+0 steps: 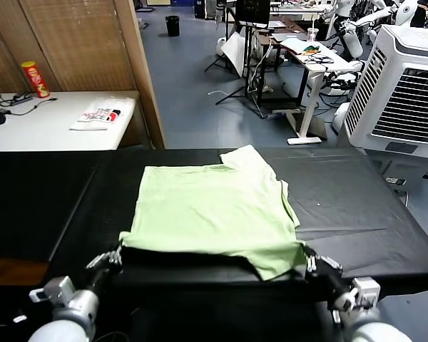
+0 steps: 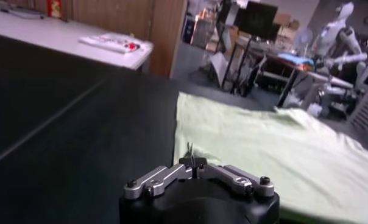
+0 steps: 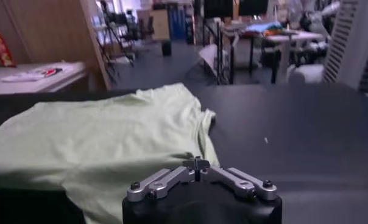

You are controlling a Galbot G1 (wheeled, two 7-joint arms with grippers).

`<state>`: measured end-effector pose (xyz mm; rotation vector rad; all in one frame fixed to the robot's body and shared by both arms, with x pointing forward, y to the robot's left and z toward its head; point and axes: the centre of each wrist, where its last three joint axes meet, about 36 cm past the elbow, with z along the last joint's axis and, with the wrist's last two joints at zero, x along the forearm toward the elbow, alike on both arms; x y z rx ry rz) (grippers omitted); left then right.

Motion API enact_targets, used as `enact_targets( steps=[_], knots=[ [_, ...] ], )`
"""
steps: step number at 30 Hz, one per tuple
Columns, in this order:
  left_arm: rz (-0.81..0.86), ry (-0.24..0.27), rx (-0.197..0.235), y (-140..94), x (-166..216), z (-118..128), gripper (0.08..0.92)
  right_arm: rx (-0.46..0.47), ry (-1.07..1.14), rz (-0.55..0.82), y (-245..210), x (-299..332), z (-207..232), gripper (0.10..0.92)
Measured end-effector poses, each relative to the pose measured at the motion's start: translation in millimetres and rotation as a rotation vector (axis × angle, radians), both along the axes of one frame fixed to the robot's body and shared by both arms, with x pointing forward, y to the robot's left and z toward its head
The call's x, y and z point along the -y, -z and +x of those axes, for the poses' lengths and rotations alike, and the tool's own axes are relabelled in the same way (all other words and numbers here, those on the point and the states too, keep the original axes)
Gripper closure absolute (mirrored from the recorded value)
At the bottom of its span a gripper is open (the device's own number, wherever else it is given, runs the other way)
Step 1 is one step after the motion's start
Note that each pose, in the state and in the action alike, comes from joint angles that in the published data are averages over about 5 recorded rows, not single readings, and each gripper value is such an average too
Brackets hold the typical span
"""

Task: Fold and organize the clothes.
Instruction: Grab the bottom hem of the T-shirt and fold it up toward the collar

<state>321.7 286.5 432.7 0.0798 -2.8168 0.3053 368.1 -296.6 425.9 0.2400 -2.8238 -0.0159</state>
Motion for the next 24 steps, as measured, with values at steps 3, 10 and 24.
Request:
enact_targets(
  steps=[3,10,24],
  knots=[
    [0.014,0.001,0.007,4.1,0.7,10.3,0.873,0.003,-0.014,-0.019,7.6,-0.4,19.5,0.900],
    [0.059,0.005,-0.003,19.4,3.6,29.3,0.873,-0.005,-0.053,-0.032,27.2,-3.5,56.8,0.900],
    [0.097,-0.015,-0.002,29.9,2.2,39.4,0.537,0.030,-0.088,-0.055,16.3,1.5,45.7,0.281]
  ],
)
